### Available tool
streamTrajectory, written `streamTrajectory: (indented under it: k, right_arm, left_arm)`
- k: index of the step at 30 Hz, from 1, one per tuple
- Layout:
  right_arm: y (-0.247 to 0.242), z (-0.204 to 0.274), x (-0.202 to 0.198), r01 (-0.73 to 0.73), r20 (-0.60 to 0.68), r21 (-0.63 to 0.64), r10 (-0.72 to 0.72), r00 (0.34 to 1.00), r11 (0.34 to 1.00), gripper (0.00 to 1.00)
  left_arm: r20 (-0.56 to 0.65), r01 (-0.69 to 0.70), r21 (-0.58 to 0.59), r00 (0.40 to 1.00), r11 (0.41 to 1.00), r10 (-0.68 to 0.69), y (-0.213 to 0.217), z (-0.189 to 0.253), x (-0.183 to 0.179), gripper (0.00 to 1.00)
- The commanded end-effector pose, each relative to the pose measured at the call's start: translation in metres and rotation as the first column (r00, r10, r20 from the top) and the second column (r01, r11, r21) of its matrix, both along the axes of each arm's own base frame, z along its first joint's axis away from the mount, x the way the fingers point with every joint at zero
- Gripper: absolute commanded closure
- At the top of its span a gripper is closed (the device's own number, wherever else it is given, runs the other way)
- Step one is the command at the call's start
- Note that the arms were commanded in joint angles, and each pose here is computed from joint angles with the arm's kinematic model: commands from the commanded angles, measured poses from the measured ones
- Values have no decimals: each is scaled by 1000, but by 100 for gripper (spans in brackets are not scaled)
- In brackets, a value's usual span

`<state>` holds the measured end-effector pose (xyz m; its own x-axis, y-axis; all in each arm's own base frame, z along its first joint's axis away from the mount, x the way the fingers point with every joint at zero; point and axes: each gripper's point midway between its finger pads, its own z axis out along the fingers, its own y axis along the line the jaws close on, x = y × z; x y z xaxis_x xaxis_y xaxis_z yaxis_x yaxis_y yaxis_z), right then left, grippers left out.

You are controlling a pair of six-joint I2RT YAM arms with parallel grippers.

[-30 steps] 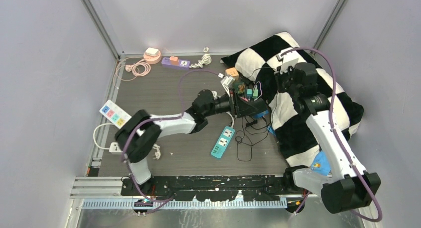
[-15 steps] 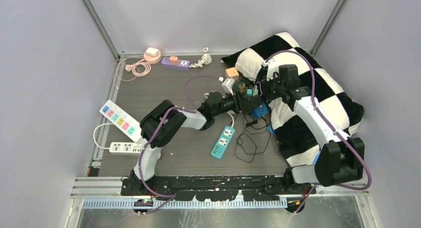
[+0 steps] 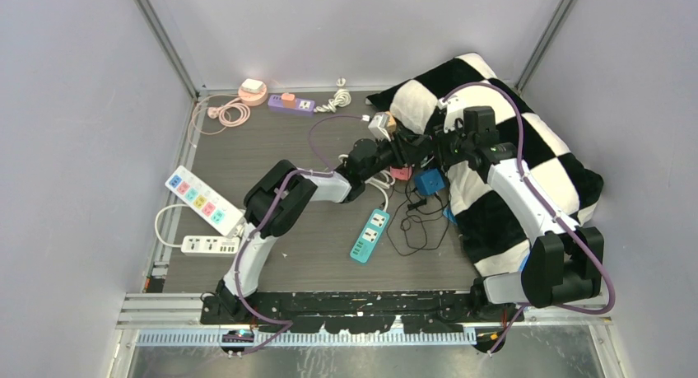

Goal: Pull the plug off the socket
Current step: Place the plug at the center of the board.

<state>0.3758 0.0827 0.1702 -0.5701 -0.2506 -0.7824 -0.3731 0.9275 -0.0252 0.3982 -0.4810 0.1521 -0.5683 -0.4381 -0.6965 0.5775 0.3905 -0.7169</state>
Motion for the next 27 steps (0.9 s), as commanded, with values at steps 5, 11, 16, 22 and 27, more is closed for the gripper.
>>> streamTrajectory:
  k: [5, 11, 16, 22, 27]
  right_arm:
    - [6, 24, 5, -17, 58, 46, 14, 998, 999, 45]
    - [9, 27, 2, -37, 62, 62, 33, 998, 997, 37]
    - [12, 26, 0, -49, 57, 69, 45, 997, 996, 36]
    - [16, 25, -3, -73, 48, 86, 69, 996, 994, 36]
    - [22, 26, -11, -122, 42, 105, 118, 992, 987, 35]
  left_arm:
    - [39, -51, 0, 998, 999, 51, -4, 22, 19, 72]
    - [36, -48, 60, 998, 997, 46, 1, 19, 12, 44]
    - [56, -48, 158, 998, 986, 40, 4, 21, 5, 32]
    - [106, -48, 220, 994, 974, 25, 8, 32, -4, 26]
    - [172, -49, 261, 985, 964, 3, 18, 48, -16, 26]
